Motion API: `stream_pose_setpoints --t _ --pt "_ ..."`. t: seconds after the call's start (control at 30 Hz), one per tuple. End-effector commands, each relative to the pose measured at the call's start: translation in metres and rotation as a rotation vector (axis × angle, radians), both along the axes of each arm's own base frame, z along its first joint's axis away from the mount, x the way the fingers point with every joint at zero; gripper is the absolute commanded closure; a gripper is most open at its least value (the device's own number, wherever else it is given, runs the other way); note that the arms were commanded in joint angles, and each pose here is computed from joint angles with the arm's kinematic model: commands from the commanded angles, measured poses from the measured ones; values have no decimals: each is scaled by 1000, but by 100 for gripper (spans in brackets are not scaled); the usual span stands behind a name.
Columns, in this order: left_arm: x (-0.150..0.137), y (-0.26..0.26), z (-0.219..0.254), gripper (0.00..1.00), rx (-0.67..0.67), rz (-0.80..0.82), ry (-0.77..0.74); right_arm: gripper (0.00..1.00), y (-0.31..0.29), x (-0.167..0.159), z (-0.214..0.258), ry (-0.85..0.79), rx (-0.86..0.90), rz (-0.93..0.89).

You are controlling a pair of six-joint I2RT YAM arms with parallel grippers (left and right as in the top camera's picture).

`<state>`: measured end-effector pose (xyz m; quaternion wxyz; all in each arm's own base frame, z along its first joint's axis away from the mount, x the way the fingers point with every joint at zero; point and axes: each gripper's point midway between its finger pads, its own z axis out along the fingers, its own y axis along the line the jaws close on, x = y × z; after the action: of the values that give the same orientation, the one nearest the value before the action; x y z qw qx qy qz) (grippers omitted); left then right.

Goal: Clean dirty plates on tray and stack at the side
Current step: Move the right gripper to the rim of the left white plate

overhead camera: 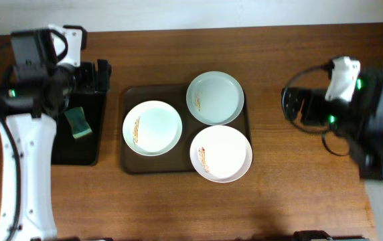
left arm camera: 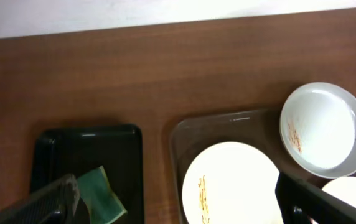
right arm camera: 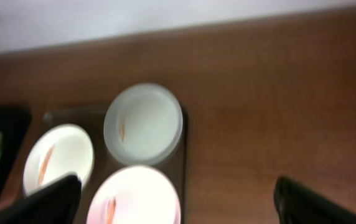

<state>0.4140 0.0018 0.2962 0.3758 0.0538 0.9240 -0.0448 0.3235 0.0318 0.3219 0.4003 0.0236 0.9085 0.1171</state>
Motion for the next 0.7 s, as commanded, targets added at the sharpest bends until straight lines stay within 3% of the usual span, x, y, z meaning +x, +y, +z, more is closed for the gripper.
stream_pose_setpoints --t 0.0,0.1,0.17,0.27,0.4,0.5,0.53,0.6,0.67 --pt "2 -4 9 1 -21 -12 53 2 2 23 0 132 18 10" --pt "1 -11 8 1 -51 -37 60 2 18 60 -50 297 115 58" --pt "-5 -19 5 1 -86 -65 84 2 42 72 -72 356 199 139" --pt "0 -12 -1 1 -66 -43 96 2 91 79 -87 377 184 210" --pt "25 60 -68 1 -126 237 255 1 191 81 -98 300 87 251" --pt "33 86 -112 1 -84 306 346 13 229 75 -121 296 6 202" --pt "33 90 -125 6 -68 319 379 16 239 71 -137 323 -15 181" --pt "39 91 -145 16 -71 319 412 30 257 66 -173 397 -27 169" --pt "44 93 -144 16 -69 320 392 44 265 66 -203 457 -27 143"
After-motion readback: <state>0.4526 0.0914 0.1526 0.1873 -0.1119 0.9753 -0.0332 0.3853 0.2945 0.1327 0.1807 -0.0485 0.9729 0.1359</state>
